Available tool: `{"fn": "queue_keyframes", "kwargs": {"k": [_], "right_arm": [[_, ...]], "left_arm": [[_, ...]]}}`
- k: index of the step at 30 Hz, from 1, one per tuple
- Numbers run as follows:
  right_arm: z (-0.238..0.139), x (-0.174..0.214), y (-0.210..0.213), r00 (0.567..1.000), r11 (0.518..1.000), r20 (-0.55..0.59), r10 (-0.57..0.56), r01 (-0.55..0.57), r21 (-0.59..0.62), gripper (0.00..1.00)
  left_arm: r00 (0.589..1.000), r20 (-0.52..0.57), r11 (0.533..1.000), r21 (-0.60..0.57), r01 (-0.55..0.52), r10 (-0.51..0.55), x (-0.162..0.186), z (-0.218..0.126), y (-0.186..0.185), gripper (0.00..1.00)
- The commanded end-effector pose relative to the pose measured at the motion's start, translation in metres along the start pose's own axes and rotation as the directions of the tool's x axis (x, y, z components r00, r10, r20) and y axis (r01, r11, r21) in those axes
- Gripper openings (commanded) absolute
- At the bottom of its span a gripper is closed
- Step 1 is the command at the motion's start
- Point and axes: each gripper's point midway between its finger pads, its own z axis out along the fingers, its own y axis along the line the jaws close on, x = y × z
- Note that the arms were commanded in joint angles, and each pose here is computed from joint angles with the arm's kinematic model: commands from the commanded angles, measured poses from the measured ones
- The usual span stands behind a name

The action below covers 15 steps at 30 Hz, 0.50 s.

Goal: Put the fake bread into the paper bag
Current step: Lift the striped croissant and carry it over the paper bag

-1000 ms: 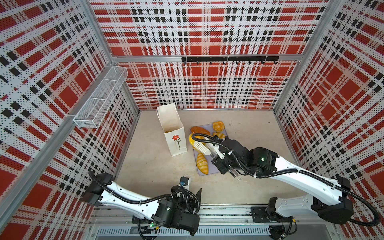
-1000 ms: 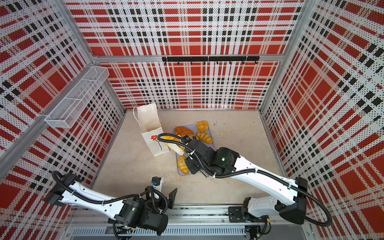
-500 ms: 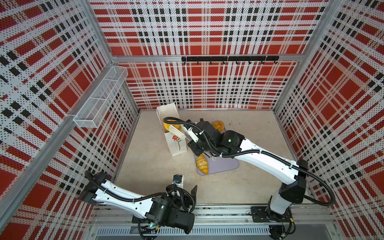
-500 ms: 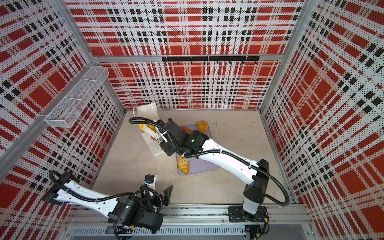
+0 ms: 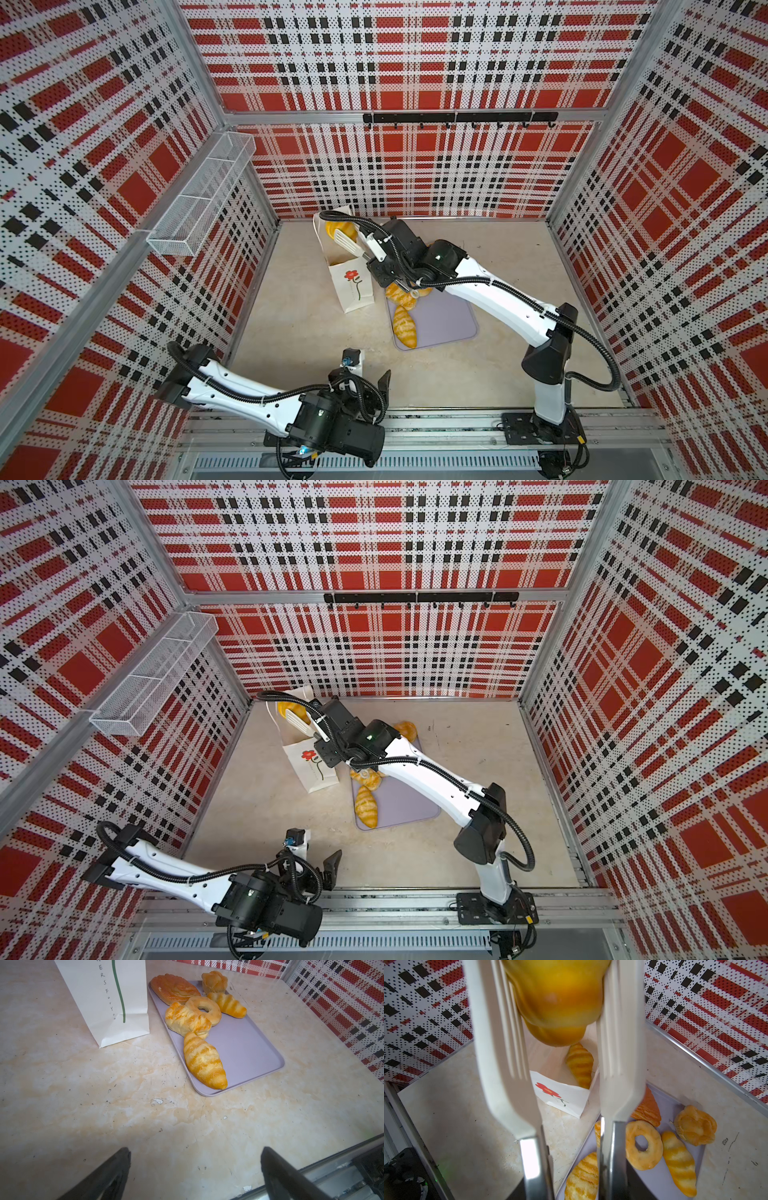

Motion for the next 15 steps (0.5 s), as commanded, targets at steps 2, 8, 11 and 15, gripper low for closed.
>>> {"fn": "queue_keyframes", "kwargs": {"k": [2, 8, 11, 15], "right_arm": [[-0.004, -0.02, 0.0, 0.998, 1.0, 0.058, -0.009, 0.009, -0.006, 0.49], [0.001, -0.018, -0.004, 0.999, 1.0, 0.041, -0.009, 0.009, 0.003, 0.52], [0.004, -0.017, -0.006, 0.999, 1.0, 0.033, -0.008, 0.008, 0.006, 0.55], [0.005, -0.017, -0.007, 0.999, 1.0, 0.031, -0.007, 0.007, 0.008, 0.63]], "left_arm": [[0.998, 0.051, 1.0, -0.006, 0.021, -0.02, -0.008, 0.0, 0.007, 0.99], [0.999, 0.048, 1.0, -0.007, 0.019, -0.019, -0.007, 0.0, 0.006, 1.0], [0.999, 0.047, 1.0, -0.008, 0.018, -0.018, -0.006, 0.0, 0.007, 1.0], [0.999, 0.047, 1.0, -0.008, 0.019, -0.018, -0.006, 0.0, 0.006, 0.99]]}}
